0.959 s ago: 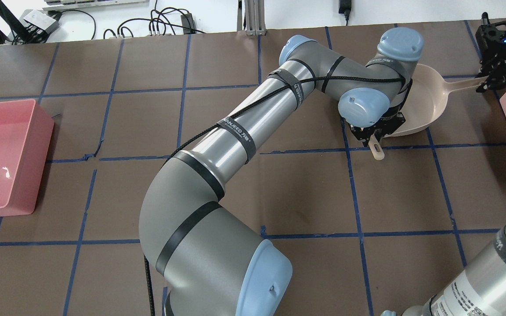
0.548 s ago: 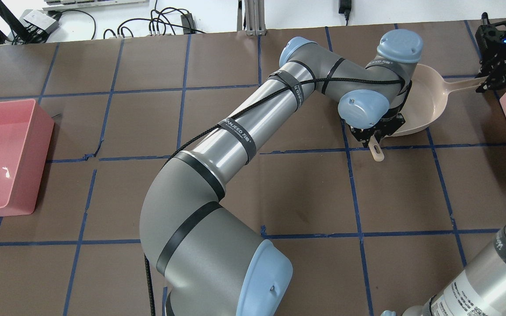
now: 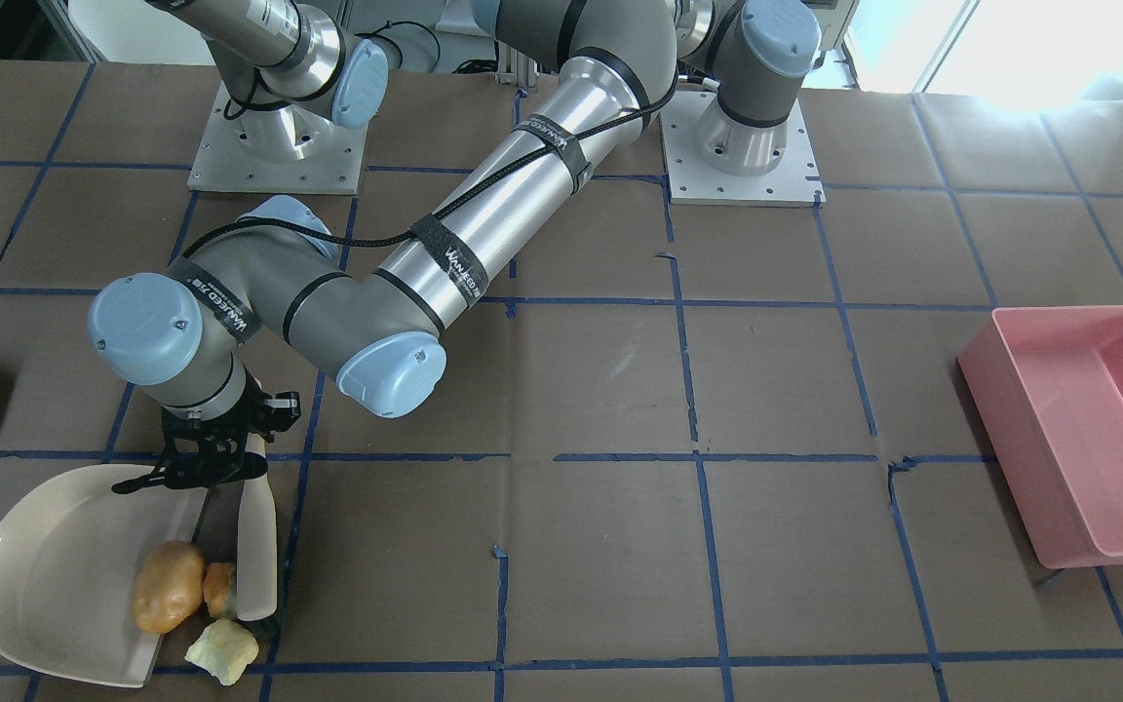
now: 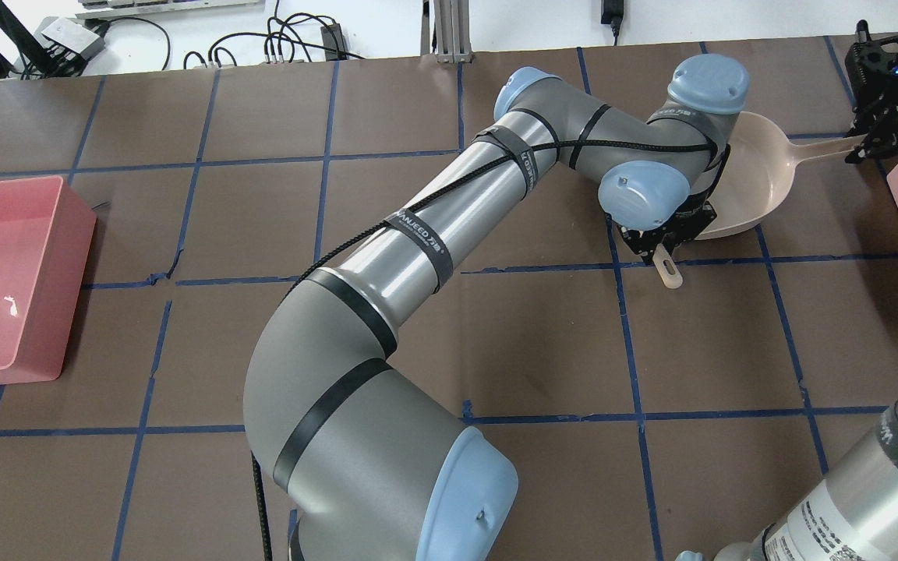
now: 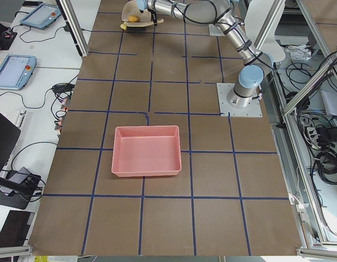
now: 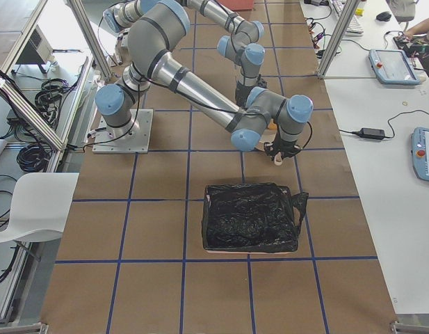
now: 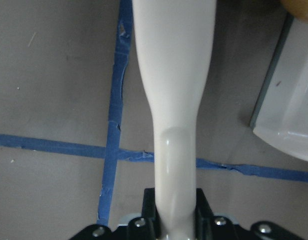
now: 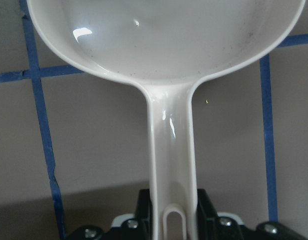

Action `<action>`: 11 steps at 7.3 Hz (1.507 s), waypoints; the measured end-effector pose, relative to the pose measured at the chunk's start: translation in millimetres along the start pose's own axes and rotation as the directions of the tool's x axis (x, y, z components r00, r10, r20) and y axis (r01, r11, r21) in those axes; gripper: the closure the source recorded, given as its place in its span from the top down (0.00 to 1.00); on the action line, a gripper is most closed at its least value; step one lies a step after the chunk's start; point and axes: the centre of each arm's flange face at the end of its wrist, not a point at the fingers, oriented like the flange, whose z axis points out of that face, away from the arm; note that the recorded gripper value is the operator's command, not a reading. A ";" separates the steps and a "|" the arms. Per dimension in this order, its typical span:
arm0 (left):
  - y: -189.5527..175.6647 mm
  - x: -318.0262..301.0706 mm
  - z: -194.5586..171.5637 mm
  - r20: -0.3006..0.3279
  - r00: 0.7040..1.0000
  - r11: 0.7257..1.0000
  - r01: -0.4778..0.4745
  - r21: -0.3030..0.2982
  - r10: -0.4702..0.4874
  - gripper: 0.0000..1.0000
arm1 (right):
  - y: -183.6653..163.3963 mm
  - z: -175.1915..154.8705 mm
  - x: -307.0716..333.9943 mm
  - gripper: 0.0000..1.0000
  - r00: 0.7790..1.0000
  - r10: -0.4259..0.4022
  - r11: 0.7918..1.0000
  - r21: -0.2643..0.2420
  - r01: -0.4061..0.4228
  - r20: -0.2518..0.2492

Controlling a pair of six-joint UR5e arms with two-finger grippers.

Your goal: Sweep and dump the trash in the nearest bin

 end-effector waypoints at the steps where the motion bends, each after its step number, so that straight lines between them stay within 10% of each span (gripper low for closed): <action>1: -1.0 1.4 -2.6 -0.010 1.000 1.000 0.008 0.012 -0.008 0.00 | -0.6 -0.1 0.1 0.00 1.000 0.001 1.000 0.004 -0.001 -0.001; 11: -21.4 -3.6 -0.4 0.002 1.000 0.998 -0.017 0.060 0.016 0.00 | -2.0 1.3 0.2 0.00 1.000 0.004 1.000 0.018 -0.004 -0.004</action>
